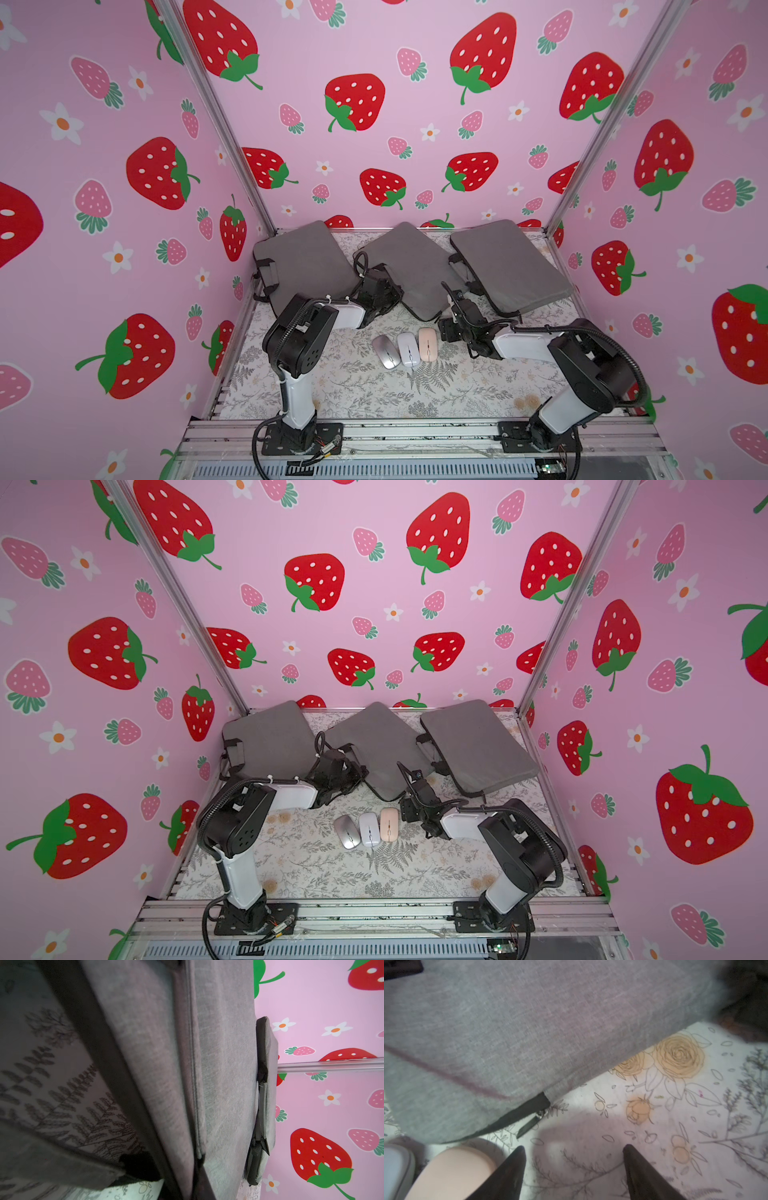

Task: Put the mouse into the laptop bag
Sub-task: Unzip the zipper on the zippered laptop bag.

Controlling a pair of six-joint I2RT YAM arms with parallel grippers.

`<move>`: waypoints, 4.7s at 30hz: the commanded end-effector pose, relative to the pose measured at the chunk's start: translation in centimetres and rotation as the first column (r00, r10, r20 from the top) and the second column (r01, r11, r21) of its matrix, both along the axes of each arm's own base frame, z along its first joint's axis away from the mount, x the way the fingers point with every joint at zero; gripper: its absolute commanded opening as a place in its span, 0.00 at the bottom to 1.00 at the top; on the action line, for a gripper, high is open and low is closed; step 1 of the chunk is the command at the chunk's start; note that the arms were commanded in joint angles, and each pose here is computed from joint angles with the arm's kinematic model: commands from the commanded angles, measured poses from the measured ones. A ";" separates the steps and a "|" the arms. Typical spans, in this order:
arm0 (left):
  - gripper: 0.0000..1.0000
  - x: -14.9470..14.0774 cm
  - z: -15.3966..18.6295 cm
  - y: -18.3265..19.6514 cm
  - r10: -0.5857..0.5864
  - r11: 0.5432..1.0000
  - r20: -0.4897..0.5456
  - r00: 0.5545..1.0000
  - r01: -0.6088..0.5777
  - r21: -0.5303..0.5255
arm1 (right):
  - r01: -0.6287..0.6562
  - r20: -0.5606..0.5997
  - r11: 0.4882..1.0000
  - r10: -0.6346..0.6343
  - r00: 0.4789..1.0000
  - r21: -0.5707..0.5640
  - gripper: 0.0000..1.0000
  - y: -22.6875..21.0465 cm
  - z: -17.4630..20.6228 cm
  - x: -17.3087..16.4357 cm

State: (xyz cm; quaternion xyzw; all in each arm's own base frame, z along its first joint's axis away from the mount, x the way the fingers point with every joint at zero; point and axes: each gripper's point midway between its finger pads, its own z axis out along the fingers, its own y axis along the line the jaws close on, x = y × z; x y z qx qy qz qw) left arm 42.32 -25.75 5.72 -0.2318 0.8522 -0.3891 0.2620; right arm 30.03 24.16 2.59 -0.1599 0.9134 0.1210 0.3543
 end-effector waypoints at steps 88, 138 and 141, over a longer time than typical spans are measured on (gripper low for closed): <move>0.03 1.1 -2.0 9.1 0.216 0.967 -0.084 0.973 -0.225 -0.116 | 0.274 -0.170 0.962 -0.266 0.949 0.019 0.00 -10.7 3.1 -1.8; 0.00 -6.9 -1.9 6.7 0.464 0.885 0.079 0.882 -0.465 -0.009 | -0.038 -0.261 0.992 0.004 0.965 -0.124 0.00 -0.1 -0.7 -1.7; 0.00 -7.1 -1.4 6.0 0.449 0.892 0.080 0.890 -0.451 0.014 | -0.084 -0.251 0.992 0.058 0.966 -0.093 0.00 2.2 0.0 -2.5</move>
